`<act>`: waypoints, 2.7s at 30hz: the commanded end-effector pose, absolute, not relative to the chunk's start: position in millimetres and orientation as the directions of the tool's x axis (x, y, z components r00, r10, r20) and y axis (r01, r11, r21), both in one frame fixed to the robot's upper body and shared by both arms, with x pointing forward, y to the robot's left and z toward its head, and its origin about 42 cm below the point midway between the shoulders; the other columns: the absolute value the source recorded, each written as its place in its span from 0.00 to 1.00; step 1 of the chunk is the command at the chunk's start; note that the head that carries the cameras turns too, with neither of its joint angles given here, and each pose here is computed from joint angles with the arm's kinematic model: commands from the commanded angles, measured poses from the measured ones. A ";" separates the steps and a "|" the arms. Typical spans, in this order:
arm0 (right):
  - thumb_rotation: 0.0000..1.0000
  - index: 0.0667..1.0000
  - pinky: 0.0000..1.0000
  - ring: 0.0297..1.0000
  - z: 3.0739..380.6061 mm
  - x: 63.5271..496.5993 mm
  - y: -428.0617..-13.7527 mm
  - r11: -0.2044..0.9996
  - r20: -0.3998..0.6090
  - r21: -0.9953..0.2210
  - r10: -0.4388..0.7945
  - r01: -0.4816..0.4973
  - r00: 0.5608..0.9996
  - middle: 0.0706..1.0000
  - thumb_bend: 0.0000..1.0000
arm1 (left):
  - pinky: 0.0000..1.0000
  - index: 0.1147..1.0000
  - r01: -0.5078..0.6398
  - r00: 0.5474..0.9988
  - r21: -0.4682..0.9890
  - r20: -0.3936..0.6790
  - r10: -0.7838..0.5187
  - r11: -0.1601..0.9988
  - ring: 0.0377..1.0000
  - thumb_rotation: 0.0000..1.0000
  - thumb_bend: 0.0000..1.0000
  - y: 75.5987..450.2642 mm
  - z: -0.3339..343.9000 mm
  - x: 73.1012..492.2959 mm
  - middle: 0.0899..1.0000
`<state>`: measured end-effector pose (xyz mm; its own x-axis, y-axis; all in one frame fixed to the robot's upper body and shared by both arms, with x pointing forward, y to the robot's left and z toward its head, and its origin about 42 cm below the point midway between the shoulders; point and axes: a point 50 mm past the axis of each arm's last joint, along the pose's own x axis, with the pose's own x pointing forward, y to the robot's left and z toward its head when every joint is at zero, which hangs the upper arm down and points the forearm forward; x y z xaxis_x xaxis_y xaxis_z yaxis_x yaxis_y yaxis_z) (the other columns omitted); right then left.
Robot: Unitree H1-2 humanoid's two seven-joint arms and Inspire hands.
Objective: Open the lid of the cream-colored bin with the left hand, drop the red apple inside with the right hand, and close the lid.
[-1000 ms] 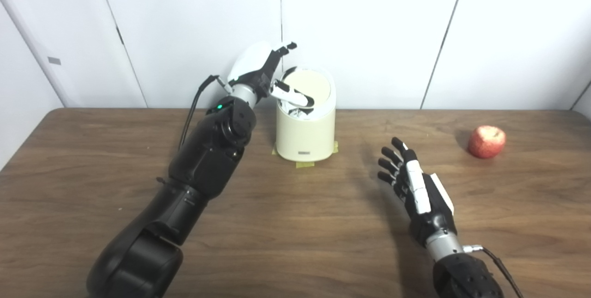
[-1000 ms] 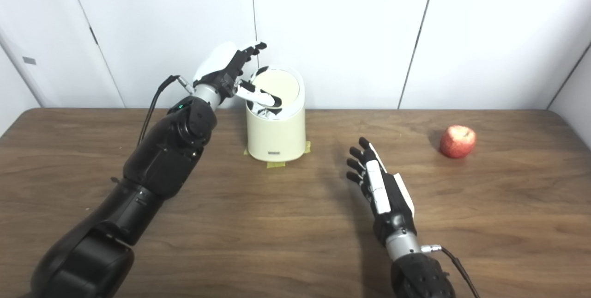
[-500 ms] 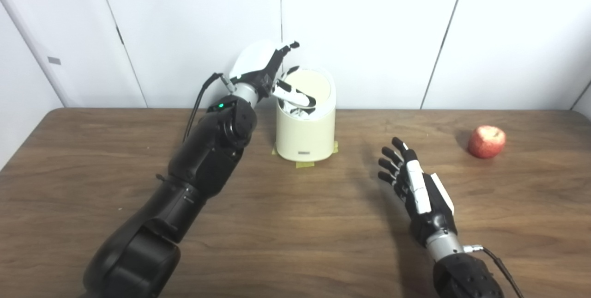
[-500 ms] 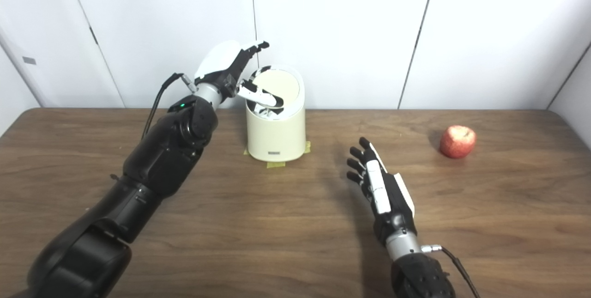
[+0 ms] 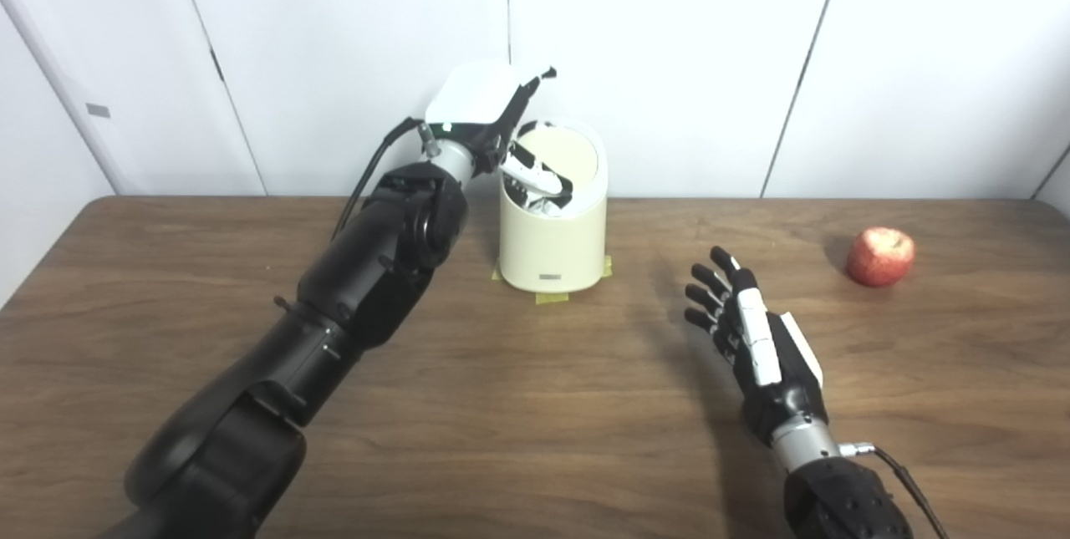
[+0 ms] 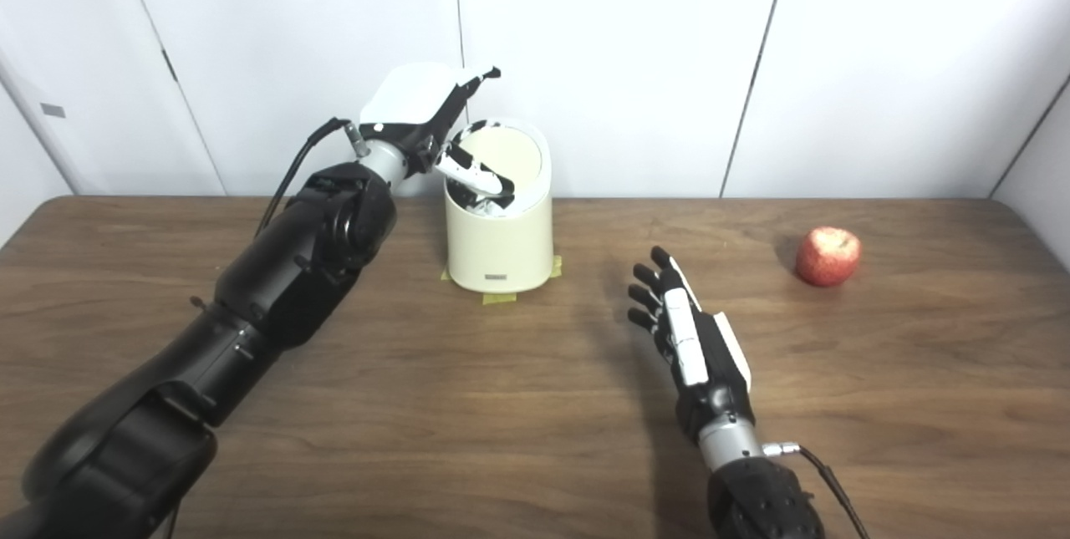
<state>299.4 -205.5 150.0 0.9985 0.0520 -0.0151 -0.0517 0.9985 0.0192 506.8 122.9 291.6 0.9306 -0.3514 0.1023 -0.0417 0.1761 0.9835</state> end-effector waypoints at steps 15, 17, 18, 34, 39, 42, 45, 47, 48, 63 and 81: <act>1.00 0.95 0.86 0.90 174.3 303.8 -207.9 0.998 0.080 0.036 0.044 -0.047 0.996 0.91 0.50 | 0.64 0.76 -0.161 0.895 0.628 0.418 -0.155 0.761 0.73 0.06 0.64 141.7 340.7 478.6 0.74; 1.00 0.95 0.87 0.90 174.8 303.9 -209.6 0.998 0.079 0.037 0.045 -0.048 0.996 0.91 0.50 | 0.64 0.75 -0.164 0.887 0.539 0.448 -0.116 0.826 0.73 0.10 0.58 146.3 349.9 468.5 0.73; 1.00 0.95 0.87 0.90 175.1 304.0 -210.2 0.998 0.077 0.039 0.045 -0.048 0.996 0.91 0.50 | 0.63 0.75 -0.161 0.883 0.506 0.457 -0.105 0.847 0.72 0.11 0.56 148.6 353.5 463.8 0.73; 0.76 0.93 0.81 0.89 184.7 303.5 -229.8 1.000 0.111 -0.005 0.004 -0.004 0.994 0.92 0.50 | 0.73 0.80 -0.094 0.921 0.321 0.387 -0.040 0.942 0.78 0.56 0.39 200.1 315.3 372.0 0.79; 0.54 0.92 0.77 0.86 194.5 304.1 -243.6 0.999 0.139 -0.043 -0.021 0.027 0.990 0.91 0.51 | 0.74 0.81 -0.069 0.944 0.296 0.329 -0.034 0.953 0.78 0.58 0.34 219.0 292.2 351.1 0.80; 0.44 0.90 0.74 0.83 199.9 308.3 -256.9 0.993 0.163 -0.108 -0.034 0.052 0.986 0.89 0.62 | 0.77 0.81 -0.053 0.961 0.245 0.275 -0.017 0.968 0.80 0.72 0.34 228.8 278.2 342.8 0.81; 0.36 0.90 0.73 0.82 202.4 311.8 -270.3 0.983 0.175 -0.164 -0.053 0.082 0.983 0.88 0.66 | 0.80 0.82 -0.056 0.974 0.193 0.228 0.011 0.980 0.83 0.88 0.36 235.1 264.5 334.3 0.83; 0.37 0.89 0.76 0.82 203.6 314.4 -280.3 0.965 0.187 -0.231 -0.081 0.124 0.979 0.87 0.71 | 0.82 0.83 -0.057 0.979 0.169 0.201 0.022 0.984 0.84 0.96 0.36 241.8 255.5 328.4 0.84; 0.38 0.89 0.80 0.83 204.6 315.5 -284.9 0.955 0.193 -0.260 -0.094 0.143 0.977 0.86 0.74 | 0.84 0.84 -0.057 0.982 0.160 0.189 0.026 0.985 0.85 0.98 0.37 245.6 251.9 326.1 0.84; 0.09 0.86 0.70 0.80 265.8 328.6 -329.8 0.803 0.274 -0.521 -0.164 0.290 0.948 0.85 0.83 | 0.88 0.88 -0.048 0.991 0.107 0.132 0.034 0.993 0.87 1.00 0.31 277.4 235.9 312.1 0.88; 0.05 0.85 0.81 0.88 305.5 376.4 -349.6 0.382 0.266 -0.878 -0.107 0.287 0.958 0.88 0.93 | 0.88 0.89 -0.029 0.990 0.112 0.141 0.013 0.993 0.88 0.97 0.30 286.8 239.8 304.3 0.89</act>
